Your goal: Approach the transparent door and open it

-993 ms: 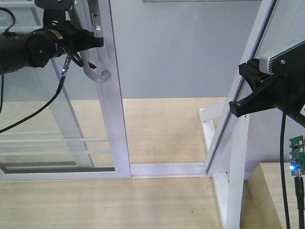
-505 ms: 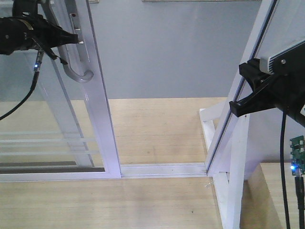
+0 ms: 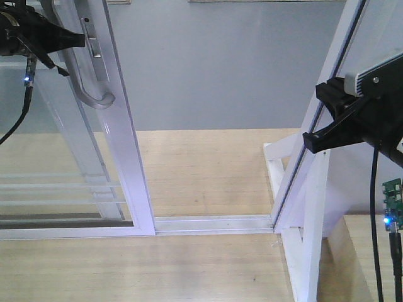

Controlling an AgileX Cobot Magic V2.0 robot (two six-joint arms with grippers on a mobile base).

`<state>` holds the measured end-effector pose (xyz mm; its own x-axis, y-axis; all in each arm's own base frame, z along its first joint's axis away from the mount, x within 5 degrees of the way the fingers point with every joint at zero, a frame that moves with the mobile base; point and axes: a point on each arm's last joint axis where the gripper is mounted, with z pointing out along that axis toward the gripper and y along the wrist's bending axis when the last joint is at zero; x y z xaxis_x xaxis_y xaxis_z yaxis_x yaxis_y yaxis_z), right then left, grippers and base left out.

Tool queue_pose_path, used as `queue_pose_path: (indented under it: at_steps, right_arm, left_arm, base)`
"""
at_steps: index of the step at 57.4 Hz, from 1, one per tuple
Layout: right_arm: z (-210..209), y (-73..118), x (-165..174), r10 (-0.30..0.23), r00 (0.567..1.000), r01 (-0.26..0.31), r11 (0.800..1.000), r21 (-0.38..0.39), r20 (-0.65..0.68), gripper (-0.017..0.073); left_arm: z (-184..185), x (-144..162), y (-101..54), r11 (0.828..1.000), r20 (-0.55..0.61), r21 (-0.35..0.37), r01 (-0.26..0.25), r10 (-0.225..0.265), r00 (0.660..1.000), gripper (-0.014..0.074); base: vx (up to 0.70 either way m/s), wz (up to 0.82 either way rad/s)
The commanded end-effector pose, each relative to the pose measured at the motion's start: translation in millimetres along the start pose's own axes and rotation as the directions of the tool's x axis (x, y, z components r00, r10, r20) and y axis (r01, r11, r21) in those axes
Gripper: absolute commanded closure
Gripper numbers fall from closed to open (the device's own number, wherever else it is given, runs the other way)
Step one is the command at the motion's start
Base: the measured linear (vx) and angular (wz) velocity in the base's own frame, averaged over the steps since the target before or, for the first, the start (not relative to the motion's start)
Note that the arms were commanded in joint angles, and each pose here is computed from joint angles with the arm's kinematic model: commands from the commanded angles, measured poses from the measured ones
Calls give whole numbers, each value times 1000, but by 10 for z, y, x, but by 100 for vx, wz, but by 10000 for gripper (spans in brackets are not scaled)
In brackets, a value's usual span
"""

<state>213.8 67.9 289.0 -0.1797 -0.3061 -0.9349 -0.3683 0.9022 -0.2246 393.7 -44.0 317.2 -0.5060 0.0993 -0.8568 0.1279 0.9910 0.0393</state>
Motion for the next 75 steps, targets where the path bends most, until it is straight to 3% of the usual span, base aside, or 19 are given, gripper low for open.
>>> queue_pose_path:
  at_steps: [1,8,15,23,35,53,63,75]
  right_arm:
    - [-33,-37,-187,5,993,-7,1000,15,119,565]
    - [-33,-40,-186,25,993,-27,1000,15,119,565]
    - [-33,-51,-185,88,989,-92,996,21,120,565]
    - [-58,-59,-200,109,986,-113,993,25,129,565]
    - [-308,-78,-266,106,986,-111,993,35,130,565]
    - [-1064,-93,-298,97,984,-108,992,66,147,564]
    - [-1398,-1,50,102,976,-118,990,74,191,564]
    - [-1590,88,402,99,969,-121,989,82,227,564]
  left_arm:
    - [-345,-336,7,1000,177,-3,7,-7,984,597]
    - [-489,-384,11,1000,186,-5,1,0,983,597]
    - [-679,-387,13,1000,195,-5,2,0,981,597]
    - [-969,-247,8,1000,252,-9,-10,12,968,597]
    - [-1554,291,-10,999,307,-22,-46,51,950,597]
    - [-2416,1200,-38,999,378,-29,-41,49,924,597]
    - [-2769,1606,-50,999,402,-31,-34,43,915,597]
    - [-2934,1907,-87,1000,430,21,15,-23,903,597]
  base:
    - [0,0]
    - [0,0]
    - [0,0]
    - [0,0]
    - [0,0]
    - [0,0]
    - [0,0]
    - [0,0]
